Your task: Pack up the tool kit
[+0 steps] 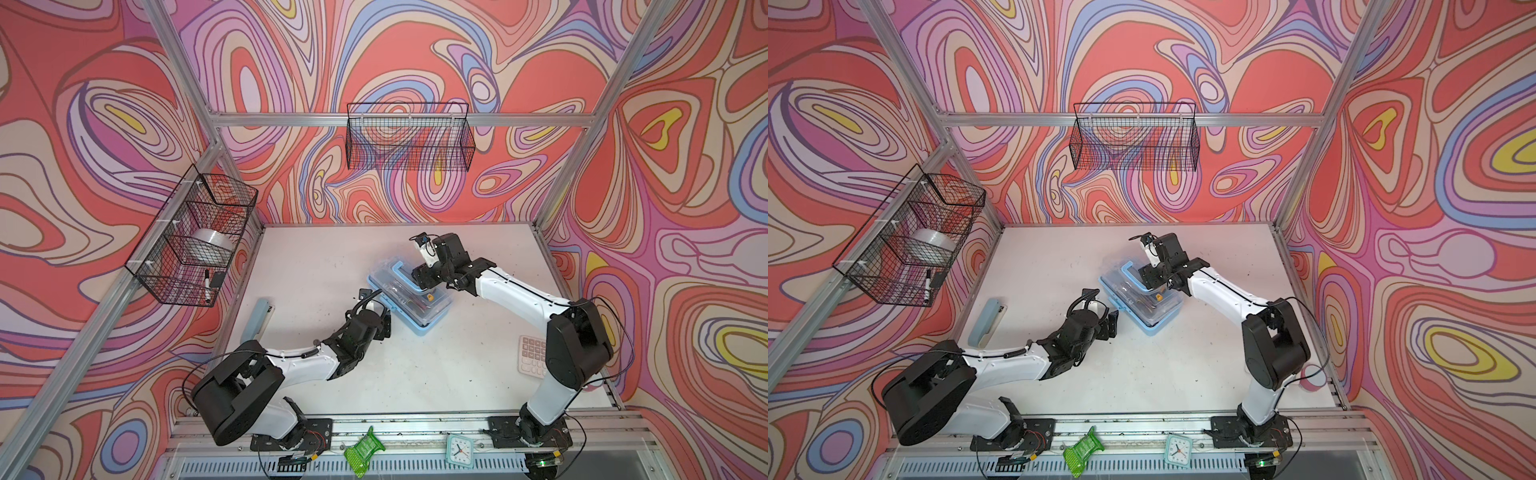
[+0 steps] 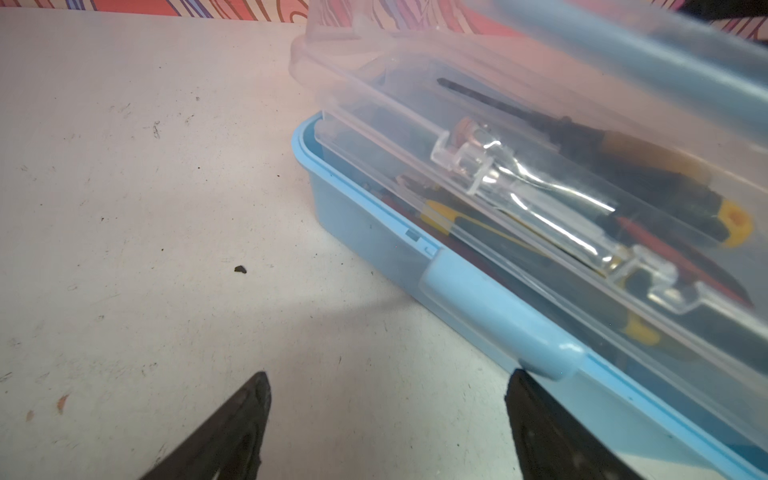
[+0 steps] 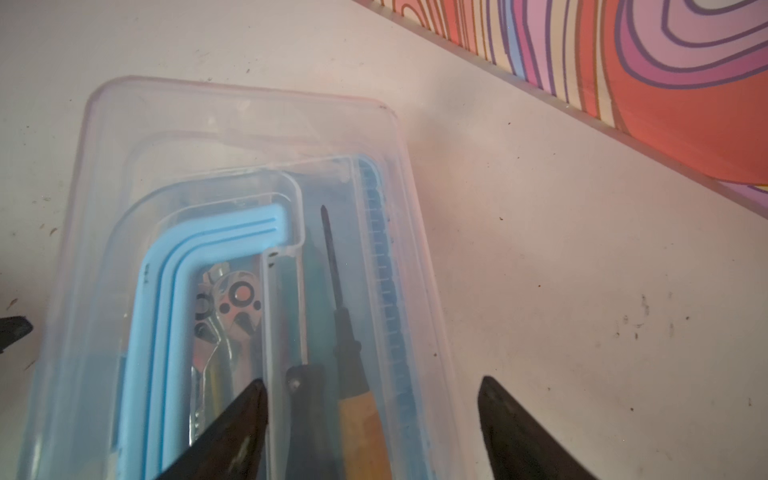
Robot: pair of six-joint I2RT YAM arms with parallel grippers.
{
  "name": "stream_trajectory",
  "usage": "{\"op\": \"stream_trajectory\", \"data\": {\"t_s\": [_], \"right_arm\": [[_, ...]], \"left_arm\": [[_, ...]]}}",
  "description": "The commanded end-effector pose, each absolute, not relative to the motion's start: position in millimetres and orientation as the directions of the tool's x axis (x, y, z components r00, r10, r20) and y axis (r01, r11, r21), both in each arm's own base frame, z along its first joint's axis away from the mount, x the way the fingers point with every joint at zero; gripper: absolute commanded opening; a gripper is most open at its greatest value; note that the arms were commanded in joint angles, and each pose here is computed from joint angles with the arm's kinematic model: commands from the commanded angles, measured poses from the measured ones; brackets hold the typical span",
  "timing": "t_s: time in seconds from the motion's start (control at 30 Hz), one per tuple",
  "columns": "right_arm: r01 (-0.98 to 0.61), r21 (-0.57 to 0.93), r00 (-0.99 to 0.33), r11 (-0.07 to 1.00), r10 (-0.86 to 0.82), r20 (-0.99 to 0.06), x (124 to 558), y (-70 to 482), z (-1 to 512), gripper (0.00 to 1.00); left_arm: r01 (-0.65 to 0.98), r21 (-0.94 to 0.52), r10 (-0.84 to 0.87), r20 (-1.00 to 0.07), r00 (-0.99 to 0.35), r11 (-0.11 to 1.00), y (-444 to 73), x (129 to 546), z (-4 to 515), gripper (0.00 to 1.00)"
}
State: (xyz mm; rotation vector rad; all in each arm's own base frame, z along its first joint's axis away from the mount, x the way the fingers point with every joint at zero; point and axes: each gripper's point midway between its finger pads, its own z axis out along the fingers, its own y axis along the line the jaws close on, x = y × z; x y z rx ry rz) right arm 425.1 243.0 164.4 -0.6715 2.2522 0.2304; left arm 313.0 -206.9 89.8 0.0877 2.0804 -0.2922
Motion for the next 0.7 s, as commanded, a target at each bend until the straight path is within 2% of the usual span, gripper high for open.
{"op": "stream_trajectory", "data": {"t_s": [0.0, 0.13, 0.3, 0.4, 0.47, 0.67], "right_arm": [[-0.497, -0.064, -0.559, 0.865, -0.376, -0.739, 432, 232, 183, 0.80], [-0.559, -0.039, -0.571, 0.828, -0.419, -0.706, 423, 243, 166, 0.80], [-0.580, -0.035, -0.585, 0.814, -0.446, -0.678, 418, 250, 152, 0.86], [-0.570, -0.033, -0.583, 0.821, -0.433, -0.687, 420, 251, 155, 0.91], [-0.563, -0.037, -0.584, 0.825, -0.429, -0.689, 422, 250, 157, 0.98], [-0.539, -0.030, -0.600, 0.842, -0.408, -0.688, 425, 249, 152, 0.98]], "left_arm": [[0.171, -0.186, -0.074, -0.856, -0.512, 0.967, -201, 311, 88, 0.89], [0.171, -0.196, -0.082, -0.853, -0.516, 0.966, -201, 311, 87, 0.89], [0.169, -0.198, -0.084, -0.852, -0.516, 0.966, -200, 311, 87, 0.89], [0.170, -0.200, -0.085, -0.851, -0.518, 0.965, -200, 311, 87, 0.89], [0.169, -0.202, -0.087, -0.851, -0.518, 0.965, -199, 311, 86, 0.89], [0.172, -0.207, -0.090, -0.850, -0.518, 0.963, -201, 313, 86, 0.88]]}}
